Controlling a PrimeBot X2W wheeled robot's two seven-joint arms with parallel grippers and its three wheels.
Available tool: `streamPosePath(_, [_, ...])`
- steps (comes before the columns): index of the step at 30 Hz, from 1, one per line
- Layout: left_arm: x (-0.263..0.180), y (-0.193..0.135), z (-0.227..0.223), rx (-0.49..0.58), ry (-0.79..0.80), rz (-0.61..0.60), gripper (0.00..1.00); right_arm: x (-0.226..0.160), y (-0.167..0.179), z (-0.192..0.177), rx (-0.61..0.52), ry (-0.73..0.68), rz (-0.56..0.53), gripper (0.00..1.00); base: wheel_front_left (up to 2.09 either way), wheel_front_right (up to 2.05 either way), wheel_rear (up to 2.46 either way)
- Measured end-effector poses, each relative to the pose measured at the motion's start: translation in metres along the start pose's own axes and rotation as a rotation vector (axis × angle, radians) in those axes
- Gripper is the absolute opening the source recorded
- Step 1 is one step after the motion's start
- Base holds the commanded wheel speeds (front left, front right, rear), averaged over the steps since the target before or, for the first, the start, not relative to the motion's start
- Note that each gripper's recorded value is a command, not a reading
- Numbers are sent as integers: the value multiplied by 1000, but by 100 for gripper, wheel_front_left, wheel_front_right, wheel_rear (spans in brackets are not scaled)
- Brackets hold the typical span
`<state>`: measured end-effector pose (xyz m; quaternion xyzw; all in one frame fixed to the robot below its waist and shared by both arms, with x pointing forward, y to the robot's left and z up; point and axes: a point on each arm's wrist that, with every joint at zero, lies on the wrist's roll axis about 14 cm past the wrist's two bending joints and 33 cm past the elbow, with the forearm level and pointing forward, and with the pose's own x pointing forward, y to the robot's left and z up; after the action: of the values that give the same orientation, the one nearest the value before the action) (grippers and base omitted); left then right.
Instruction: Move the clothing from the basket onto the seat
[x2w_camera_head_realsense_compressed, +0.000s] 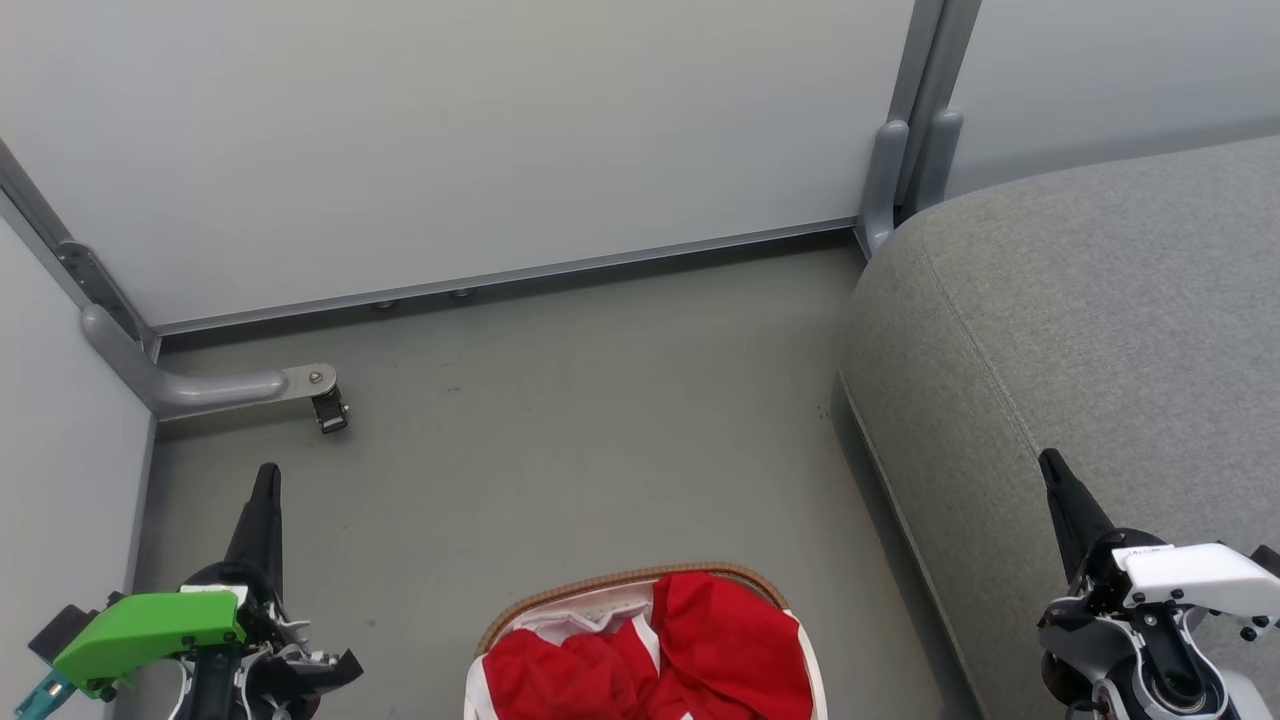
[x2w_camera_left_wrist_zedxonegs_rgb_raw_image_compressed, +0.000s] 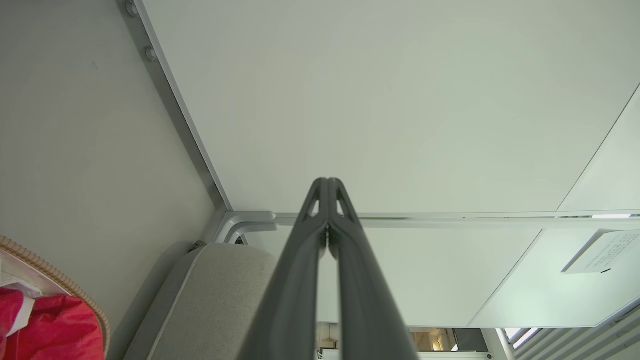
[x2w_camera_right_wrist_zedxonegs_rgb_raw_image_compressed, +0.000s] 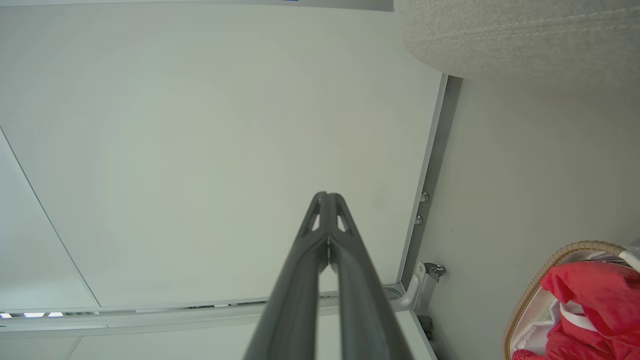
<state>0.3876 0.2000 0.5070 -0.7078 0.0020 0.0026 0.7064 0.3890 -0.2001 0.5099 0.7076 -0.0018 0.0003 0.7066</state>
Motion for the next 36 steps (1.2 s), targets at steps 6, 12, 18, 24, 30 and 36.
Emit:
streamPosePath(6, [-8, 21, -2, -12, -2, 64, 100, -6, -17, -3, 15, 0, -50, 100, 0, 0, 0])
streamPosePath(12, [-9, 27, -4, 26, -7, 84, 100, -6, -19, -4, -27, -3, -59, 100, 0, 0, 0])
streamPosePath(18, [-8, 30, -2, 183, -6, 99, 100, -3, -18, 1, -175, -1, -64, 100, 0, 0, 0])
streamPosePath(24, [-8, 33, -9, 355, 25, 110, 100, 0, -17, 1, -336, 9, -62, 100, 0, 0, 0])
streamPosePath(30, [-8, 35, -10, 511, 40, 130, 100, 2, -12, 0, -481, 16, -47, 100, 0, 0, 0])
streamPosePath(36, [-9, 41, -13, 628, 57, 152, 100, 3, -13, -9, -589, 41, -38, 100, 0, 0, 0])
